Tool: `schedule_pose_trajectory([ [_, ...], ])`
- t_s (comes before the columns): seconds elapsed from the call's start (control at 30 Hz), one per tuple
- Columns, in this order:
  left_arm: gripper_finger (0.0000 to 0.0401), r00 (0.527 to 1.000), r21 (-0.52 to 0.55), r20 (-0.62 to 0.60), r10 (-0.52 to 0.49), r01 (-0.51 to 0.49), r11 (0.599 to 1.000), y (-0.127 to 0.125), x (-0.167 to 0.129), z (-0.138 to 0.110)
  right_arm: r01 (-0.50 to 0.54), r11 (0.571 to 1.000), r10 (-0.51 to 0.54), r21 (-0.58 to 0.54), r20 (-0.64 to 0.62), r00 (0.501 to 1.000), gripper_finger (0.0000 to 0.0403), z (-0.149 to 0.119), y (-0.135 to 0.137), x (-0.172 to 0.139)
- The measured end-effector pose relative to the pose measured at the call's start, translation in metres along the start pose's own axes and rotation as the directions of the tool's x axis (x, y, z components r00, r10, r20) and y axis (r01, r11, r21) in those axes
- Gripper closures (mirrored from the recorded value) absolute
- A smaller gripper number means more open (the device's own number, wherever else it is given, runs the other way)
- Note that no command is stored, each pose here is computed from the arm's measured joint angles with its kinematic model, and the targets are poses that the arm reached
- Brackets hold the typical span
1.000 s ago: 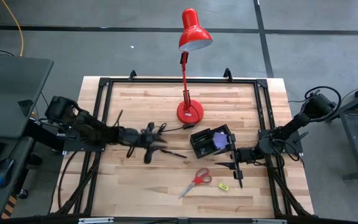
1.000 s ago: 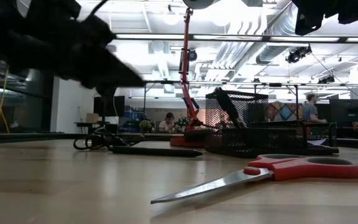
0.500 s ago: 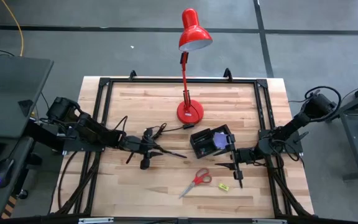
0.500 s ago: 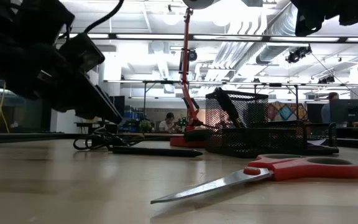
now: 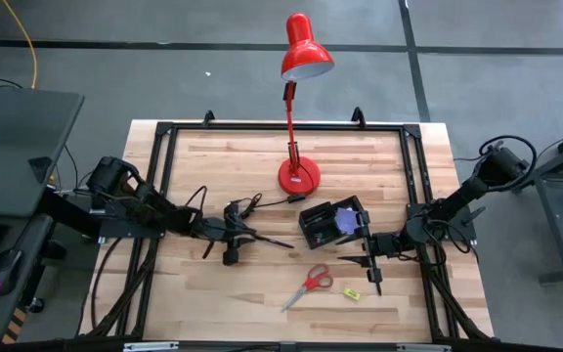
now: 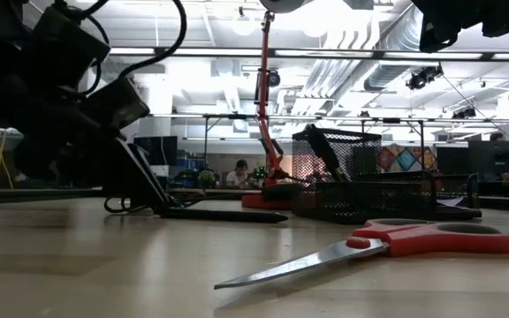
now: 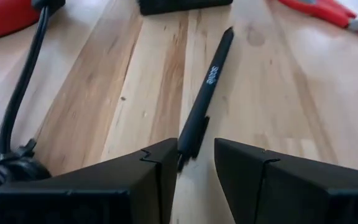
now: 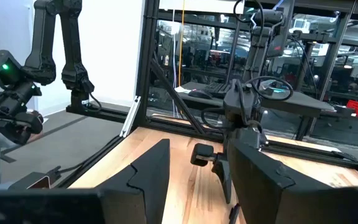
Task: Pick and place office supplies into organizer
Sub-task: Put the black pen into the desk organizer
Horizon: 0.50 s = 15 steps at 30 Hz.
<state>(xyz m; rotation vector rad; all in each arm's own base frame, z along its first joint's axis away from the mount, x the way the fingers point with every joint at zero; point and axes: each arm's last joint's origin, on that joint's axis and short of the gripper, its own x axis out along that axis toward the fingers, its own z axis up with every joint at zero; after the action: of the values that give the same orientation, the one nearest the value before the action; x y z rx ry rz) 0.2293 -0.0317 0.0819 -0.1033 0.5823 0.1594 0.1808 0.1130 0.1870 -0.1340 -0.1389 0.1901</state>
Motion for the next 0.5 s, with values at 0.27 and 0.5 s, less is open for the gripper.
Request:
schedule_pose_trajectory([
  [0.27,0.0304,0.999,-0.033,0.038,-0.022,0.023,0.999,-0.002,0.001,0.004,0.000,1.000,0.000,0.000,0.000,1.000,0.0249,0.000,0.000,0.000],
  [0.5,0.0275,0.997,-0.047,0.050,-0.051,0.054,0.997,-0.005,0.004,0.011,0.001,1.000,-0.001,-0.008,-0.004,1.000,0.0249,0.000,0.000,0.000],
])
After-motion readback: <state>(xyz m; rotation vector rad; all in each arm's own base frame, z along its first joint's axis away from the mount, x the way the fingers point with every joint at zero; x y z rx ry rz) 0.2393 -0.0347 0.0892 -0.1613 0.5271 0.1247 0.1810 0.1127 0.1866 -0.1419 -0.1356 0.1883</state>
